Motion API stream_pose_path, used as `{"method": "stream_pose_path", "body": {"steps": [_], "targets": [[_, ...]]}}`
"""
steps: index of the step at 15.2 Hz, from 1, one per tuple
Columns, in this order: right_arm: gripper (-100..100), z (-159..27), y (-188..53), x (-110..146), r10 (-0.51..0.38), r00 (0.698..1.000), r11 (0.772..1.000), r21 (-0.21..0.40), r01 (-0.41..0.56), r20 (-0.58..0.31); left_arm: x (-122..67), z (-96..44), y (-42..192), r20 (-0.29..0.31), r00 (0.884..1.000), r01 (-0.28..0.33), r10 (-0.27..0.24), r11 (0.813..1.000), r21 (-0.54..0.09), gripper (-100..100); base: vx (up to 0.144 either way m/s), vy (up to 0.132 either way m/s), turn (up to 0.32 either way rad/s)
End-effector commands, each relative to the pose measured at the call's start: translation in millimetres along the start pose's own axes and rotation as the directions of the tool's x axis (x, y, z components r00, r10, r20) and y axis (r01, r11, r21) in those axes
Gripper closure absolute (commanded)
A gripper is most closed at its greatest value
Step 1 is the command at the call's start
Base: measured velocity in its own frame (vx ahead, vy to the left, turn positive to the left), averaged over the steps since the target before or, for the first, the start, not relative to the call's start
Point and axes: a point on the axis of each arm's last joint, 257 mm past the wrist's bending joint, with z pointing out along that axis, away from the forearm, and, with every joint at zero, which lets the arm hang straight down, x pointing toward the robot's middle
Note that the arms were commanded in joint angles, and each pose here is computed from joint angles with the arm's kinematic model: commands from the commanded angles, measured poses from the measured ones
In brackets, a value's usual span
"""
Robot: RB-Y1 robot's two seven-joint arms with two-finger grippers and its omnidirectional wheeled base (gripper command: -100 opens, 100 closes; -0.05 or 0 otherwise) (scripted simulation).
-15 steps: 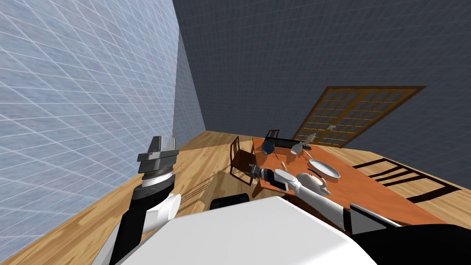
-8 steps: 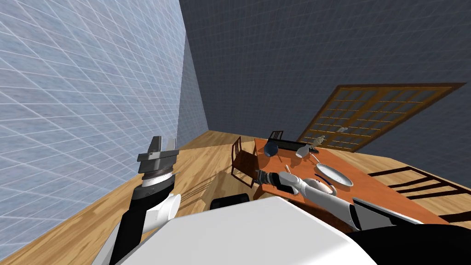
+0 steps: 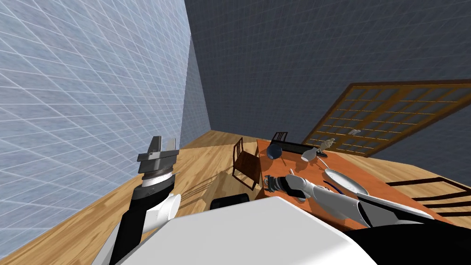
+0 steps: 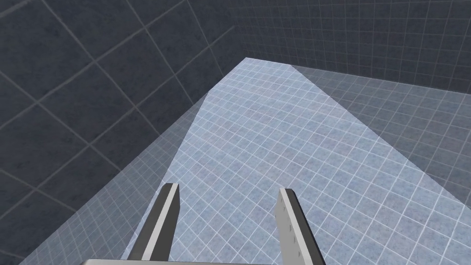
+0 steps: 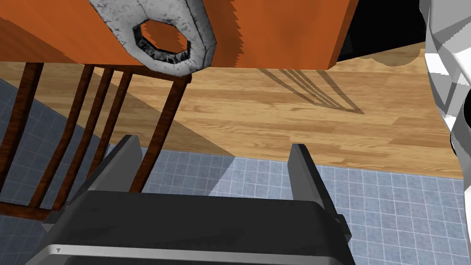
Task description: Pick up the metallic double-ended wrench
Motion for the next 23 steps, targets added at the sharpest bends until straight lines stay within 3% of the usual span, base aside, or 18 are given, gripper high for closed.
{"method": "stream_pose_path", "body": {"steps": [1, 2, 4, 5, 6, 7, 8, 9, 11, 12, 13, 14, 19, 20, 21, 23], "targets": [[-100, -4.7, 2, 27, -0.022, 0.998, 1.000, -0.006, 0.022, -0.062, 0.0, 0.0, 0, 0.000, 1.000, 0.000, 0.000, 1.000, 0.000, 0, 0.042, -0.005, 0.082], [-100, -15.9, -2, 57, -0.053, 0.990, 0.999, -0.007, 0.053, -0.131, 0.0, 0.0, 0, 0.000, 1.000, 0.000, 0.000, 1.000, 0.000, 0, 0.052, -0.009, 0.103], [-100, -15.7, 3, 61, -0.053, 0.989, 0.999, -0.016, 0.052, -0.139, 0.0, 0.0, 0, 0.000, 1.000, 0.000, 0.000, 1.000, 0.000, 0, 0.045, -0.012, 0.057], [-100, -28.3, 0, 91, -0.081, 0.975, 0.997, -0.022, 0.079, -0.206, 0.0, 0.0, 0, 0.000, 1.000, 0.000, 0.000, 1.000, 0.000, 0, 0.040, -0.010, 0.066], [-100, -28.0, 4, 93, -0.083, 0.974, 0.996, -0.030, 0.078, -0.209, 0.0, 0.0, 0, 0.000, 1.000, 0.000, 0.000, 1.000, 0.000, 0, 0.043, -0.010, 0.078], [-100, -41.2, 0, 119, -0.108, 0.958, 0.994, -0.034, 0.102, -0.268, 0.0, 0.0, 0, 0.000, 1.000, 0.000, 0.000, 1.000, 0.000, 0, 0.045, -0.007, 0.081], [-100, -41.0, 6, 122, -0.110, 0.956, 0.994, -0.046, 0.102, -0.272, 0.0, 0.0, 0, 0.000, 1.000, 0.000, 0.000, 1.000, 0.000, 0, 0.046, -0.008, 0.058], [-100, -54.0, 3, 145, -0.133, 0.937, 0.991, -0.054, 0.122, -0.324, 0.0, 0.0, 0, 0.000, 1.000, 0.000, 0.000, 1.000, 0.000, 0, 0.054, -0.012, 0.087], [-100, -54.1, 8, 147, -0.135, 0.935, 0.991, -0.064, 0.121, -0.327, 0.0, 0.0, 0, 0.000, 1.000, 0.000, 0.000, 1.000, 0.000, 0, 0.044, -0.007, 0.048], [-100, -66.5, 10, 169, -0.158, 0.914, 0.987, -0.083, 0.136, -0.374, 0.0, 0.0, 0, 0.000, 1.000, 0.000, 0.000, 1.000, 0.000, 0, 0.036, 0.000, 0.032], [-100, -66.5, 10, 169, -0.158, 0.914, 0.987, -0.083, 0.136, -0.374, 0.0, 0.0, 0, 0.000, 1.000, 0.000, 0.000, 1.000, 0.000, 0, 0.037, -0.001, 0.039], [-100, -77.8, 13, 188, -0.177, 0.894, 0.984, -0.101, 0.149, -0.413, 0.0, 0.0, 0, 0.000, 1.000, 0.000, 0.000, 1.000, 0.000, 0, 0.038, -0.004, 0.068], [-100, -99.9, 19, 221, -0.215, 0.851, 0.976, -0.140, 0.168, -0.479, 0.0, 0.0, 0, 0.000, 1.000, 0.000, 0.000, 1.000, 0.000, 0, 0.043, -0.004, 0.044], [-100, -94.6, 16, 212, -0.205, 0.864, 0.978, -0.129, 0.164, -0.460, 0.0, 0.0, 0, 0.000, 1.000, 0.000, 0.000, 1.000, 0.000, 0, 0.029, -0.003, 0.013], [-100, -95.3, 27, 225, -0.221, 0.856, 0.974, -0.153, 0.168, -0.467, 0.0, 0.0, 0, 0.000, 1.000, 0.000, 0.000, 1.000, 0.000, 0, 0.016, 0.009, 0.096], [-100, -93.9, 14, 217, -0.210, 0.863, 0.977, -0.123, 0.172, -0.460, 0.0, 0.0, 0, 0.000, 1.000, 0.000, 0.000, 1.000, 0.000, 0, 0.009, 0.014, 0.085]]}}
